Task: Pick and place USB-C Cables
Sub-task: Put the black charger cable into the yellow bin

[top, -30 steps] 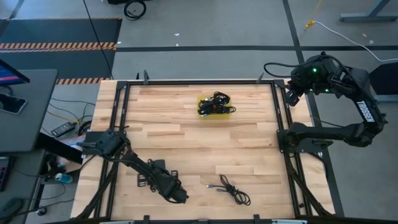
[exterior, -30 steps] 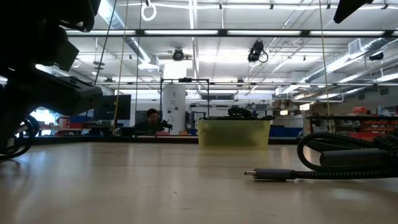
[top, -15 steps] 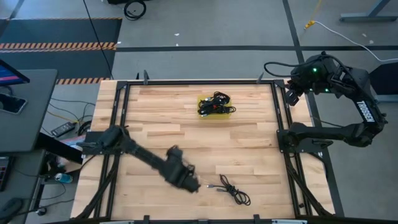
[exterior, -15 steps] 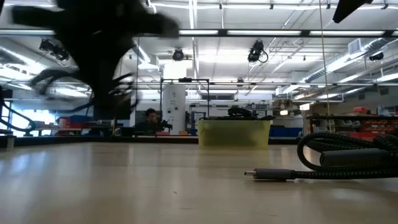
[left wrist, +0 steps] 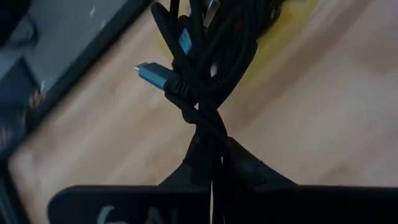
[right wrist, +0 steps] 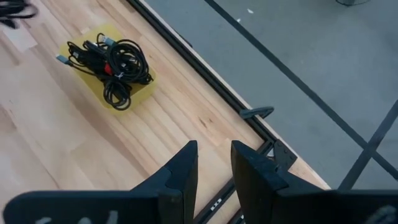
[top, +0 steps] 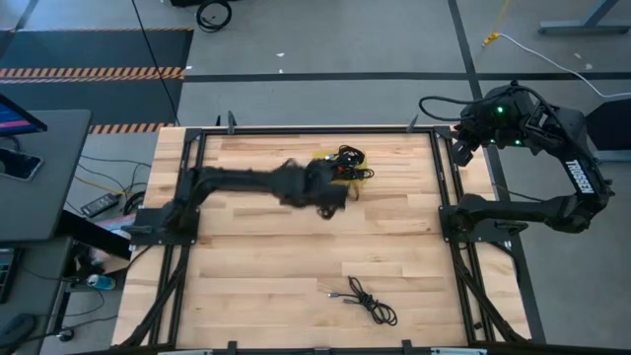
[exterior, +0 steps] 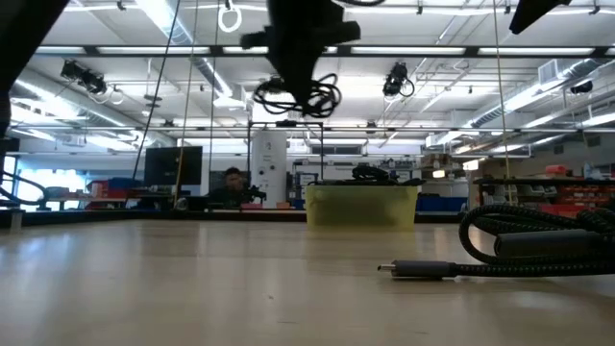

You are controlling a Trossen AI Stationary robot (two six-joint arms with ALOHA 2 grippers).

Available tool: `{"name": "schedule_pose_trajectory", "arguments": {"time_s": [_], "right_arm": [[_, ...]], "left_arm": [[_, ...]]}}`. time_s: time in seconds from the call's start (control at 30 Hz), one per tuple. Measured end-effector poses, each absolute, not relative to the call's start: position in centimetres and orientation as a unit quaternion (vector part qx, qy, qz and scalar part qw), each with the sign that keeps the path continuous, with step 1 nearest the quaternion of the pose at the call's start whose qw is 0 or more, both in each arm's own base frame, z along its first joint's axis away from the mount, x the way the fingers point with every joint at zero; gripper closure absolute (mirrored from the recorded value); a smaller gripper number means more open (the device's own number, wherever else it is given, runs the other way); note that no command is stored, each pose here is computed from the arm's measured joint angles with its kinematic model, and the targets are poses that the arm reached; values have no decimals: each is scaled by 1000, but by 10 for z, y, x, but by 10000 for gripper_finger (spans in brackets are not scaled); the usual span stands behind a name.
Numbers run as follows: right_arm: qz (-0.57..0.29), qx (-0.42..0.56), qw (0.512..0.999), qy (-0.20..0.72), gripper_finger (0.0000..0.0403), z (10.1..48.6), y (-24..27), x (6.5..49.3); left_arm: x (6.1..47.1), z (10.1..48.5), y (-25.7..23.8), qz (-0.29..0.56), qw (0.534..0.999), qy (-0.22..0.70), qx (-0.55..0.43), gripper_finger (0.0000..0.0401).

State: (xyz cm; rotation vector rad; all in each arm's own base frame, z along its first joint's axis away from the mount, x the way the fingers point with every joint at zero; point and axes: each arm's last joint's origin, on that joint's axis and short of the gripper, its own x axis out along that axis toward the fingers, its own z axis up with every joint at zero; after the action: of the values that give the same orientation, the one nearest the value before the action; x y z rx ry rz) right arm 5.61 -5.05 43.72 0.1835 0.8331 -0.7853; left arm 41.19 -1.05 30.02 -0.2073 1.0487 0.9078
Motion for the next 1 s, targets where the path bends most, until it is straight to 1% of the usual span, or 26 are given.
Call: {"name": "schedule_pose_trajectory", "arguments": {"time_s": [0.23, 0.43, 0.57, 0.67, 0.77, 0.93, 1.0], "right_arm": [[-371, 82, 840, 387, 300, 438, -51, 57], [-382, 88, 850, 352, 300, 443, -54, 60], [-395, 103, 858, 312, 300, 448, -57, 64], [-406, 122, 861, 281, 300, 451, -58, 66], [-412, 136, 863, 259, 300, 453, -59, 67], [-424, 159, 860, 237, 300, 455, -60, 68], [-427, 167, 858, 232, 300, 455, -60, 68]], "left_arm": [[432, 305, 59, 326, 815, 475, -59, 381], [431, 307, 112, 282, 830, 481, 1, 381], [426, 306, 139, 186, 846, 499, 32, 381], [425, 296, 151, 117, 847, 517, 44, 381], [428, 282, 156, 71, 842, 532, 56, 381], [440, 256, 151, -36, 837, 539, 82, 381], [445, 246, 150, -62, 834, 541, 93, 381]]}}
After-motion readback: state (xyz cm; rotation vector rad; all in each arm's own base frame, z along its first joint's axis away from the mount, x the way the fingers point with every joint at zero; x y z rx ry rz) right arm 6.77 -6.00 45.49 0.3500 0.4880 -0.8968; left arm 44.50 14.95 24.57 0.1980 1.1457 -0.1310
